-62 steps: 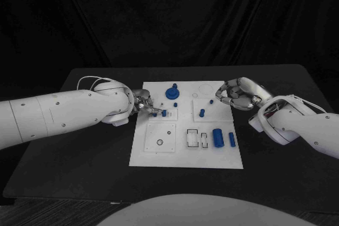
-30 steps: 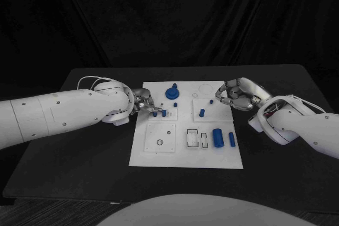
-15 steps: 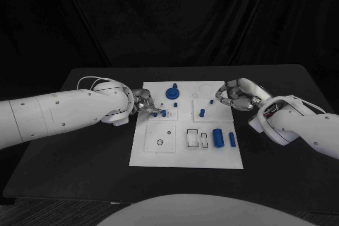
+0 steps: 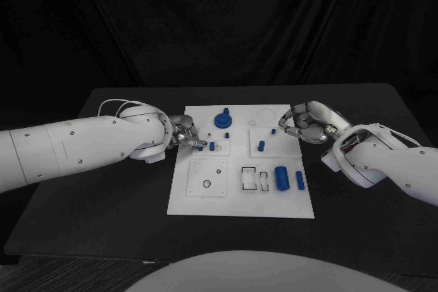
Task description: Assemble the parts on the task board
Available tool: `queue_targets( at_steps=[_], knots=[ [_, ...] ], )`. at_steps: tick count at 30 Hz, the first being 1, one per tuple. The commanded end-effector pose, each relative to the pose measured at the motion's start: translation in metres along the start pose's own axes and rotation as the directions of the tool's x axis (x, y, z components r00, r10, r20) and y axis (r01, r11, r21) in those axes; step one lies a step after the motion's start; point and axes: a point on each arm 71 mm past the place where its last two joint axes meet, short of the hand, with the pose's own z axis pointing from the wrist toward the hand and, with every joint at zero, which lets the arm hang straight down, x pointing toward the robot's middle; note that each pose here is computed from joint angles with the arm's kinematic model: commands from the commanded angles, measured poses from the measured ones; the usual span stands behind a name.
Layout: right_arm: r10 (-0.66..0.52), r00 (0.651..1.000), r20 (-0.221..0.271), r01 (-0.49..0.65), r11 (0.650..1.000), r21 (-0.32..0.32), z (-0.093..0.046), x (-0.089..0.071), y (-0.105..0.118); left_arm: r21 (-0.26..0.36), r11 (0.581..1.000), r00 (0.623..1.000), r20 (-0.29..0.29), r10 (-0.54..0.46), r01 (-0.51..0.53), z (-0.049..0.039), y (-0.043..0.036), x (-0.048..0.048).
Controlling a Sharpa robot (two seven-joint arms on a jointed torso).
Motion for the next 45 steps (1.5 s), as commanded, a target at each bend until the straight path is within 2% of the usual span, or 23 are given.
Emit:
queue_targets(
  at_steps=[1, 21, 45],
  knots=[
    [0.001, 1.0, -0.006, -0.001, 1.0, 0.018, -0.0005, 0.0013, -0.0017, 0.003, 1.0, 1.0, -0.011, -0.005, 0.005, -0.0006, -0.0008, 0.0019],
    [0.001, 1.0, -0.012, -0.001, 1.0, 0.021, -0.0002, 0.0018, -0.002, -0.014, 1.0, 1.0, -0.024, 0.001, -0.001, -0.0013, -0.0001, 0.0033],
    [0.002, 1.0, -0.015, -0.002, 1.0, 0.027, -0.0005, 0.0019, -0.0025, -0.017, 1.0, 1.0, -0.012, -0.003, 0.003, 0.0001, -0.0005, 0.0022]
  ],
)
